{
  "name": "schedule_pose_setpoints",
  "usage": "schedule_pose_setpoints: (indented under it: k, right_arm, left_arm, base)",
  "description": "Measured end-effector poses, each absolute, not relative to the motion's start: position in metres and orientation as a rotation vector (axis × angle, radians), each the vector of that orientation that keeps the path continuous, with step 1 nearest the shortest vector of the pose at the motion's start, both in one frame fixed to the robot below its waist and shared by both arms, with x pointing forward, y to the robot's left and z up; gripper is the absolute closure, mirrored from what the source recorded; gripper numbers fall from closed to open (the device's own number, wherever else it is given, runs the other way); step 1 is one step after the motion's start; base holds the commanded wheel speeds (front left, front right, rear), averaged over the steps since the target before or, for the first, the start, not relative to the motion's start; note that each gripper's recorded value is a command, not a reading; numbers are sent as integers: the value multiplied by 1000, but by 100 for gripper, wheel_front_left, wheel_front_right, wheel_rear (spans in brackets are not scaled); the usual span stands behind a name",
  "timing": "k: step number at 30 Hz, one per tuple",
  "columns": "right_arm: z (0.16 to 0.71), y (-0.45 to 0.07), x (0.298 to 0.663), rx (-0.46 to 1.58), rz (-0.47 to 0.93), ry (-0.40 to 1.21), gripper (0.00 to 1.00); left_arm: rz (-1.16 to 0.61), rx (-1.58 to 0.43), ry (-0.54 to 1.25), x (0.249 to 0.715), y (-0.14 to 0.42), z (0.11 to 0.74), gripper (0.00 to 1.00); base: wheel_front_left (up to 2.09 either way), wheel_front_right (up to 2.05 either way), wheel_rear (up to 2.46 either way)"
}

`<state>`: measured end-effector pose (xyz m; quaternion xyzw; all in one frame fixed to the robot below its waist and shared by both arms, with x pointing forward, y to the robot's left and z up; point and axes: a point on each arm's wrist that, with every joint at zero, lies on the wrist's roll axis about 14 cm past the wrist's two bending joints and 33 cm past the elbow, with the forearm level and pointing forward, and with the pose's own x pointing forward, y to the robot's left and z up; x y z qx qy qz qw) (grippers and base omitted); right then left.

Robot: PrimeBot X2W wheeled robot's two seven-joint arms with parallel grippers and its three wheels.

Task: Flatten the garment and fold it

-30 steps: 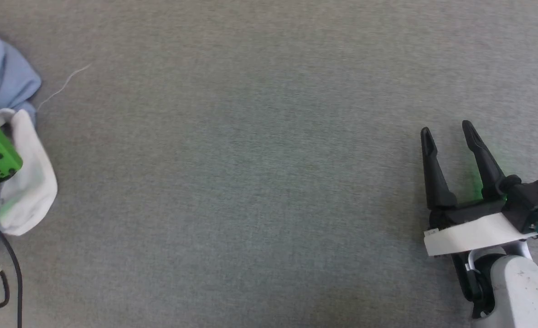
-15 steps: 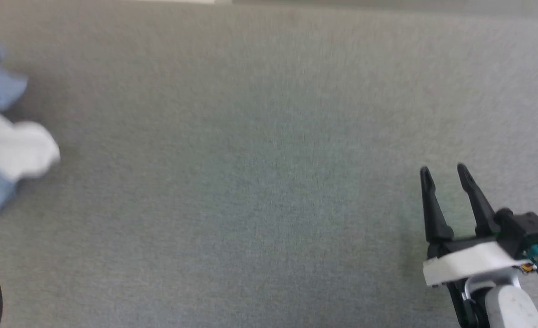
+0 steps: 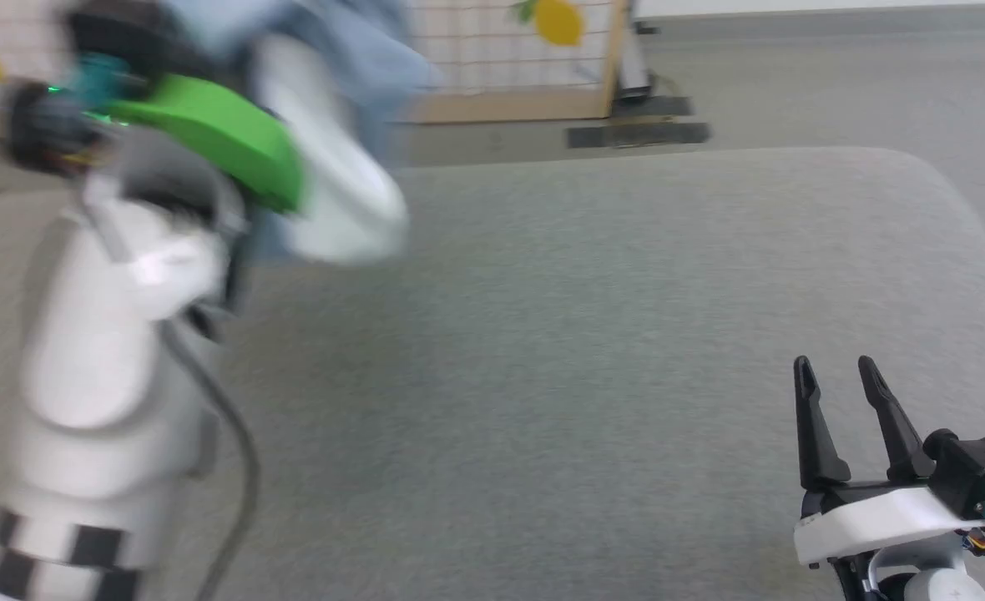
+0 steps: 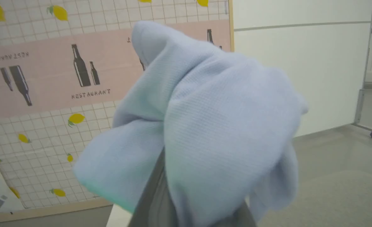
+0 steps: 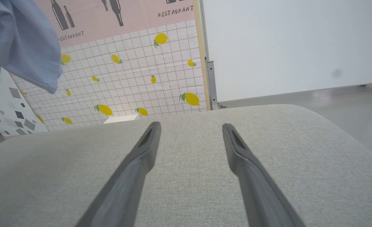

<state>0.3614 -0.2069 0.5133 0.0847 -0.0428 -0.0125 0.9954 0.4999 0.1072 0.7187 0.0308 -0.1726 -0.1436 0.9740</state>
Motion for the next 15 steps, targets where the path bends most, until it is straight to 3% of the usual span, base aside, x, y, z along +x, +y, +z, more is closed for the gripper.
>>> schedule_pose_setpoints:
  k: [9,12,15]
  right_arm:
    - [520,-243,330,166,-144,-104,0]
    - [517,-249,324,171,-167,-93,0]
    - [513,-252,321,174,-181,-80,0]
  left_arm:
    - [-659,-5,321,460,-30,539,100]
    - [-732,30,624,422,-48,467,100]
    - [-754,81,816,396,-46,423,100]
  base:
    - [0,0,0]
    - [0,0,0]
    - [0,0,0]
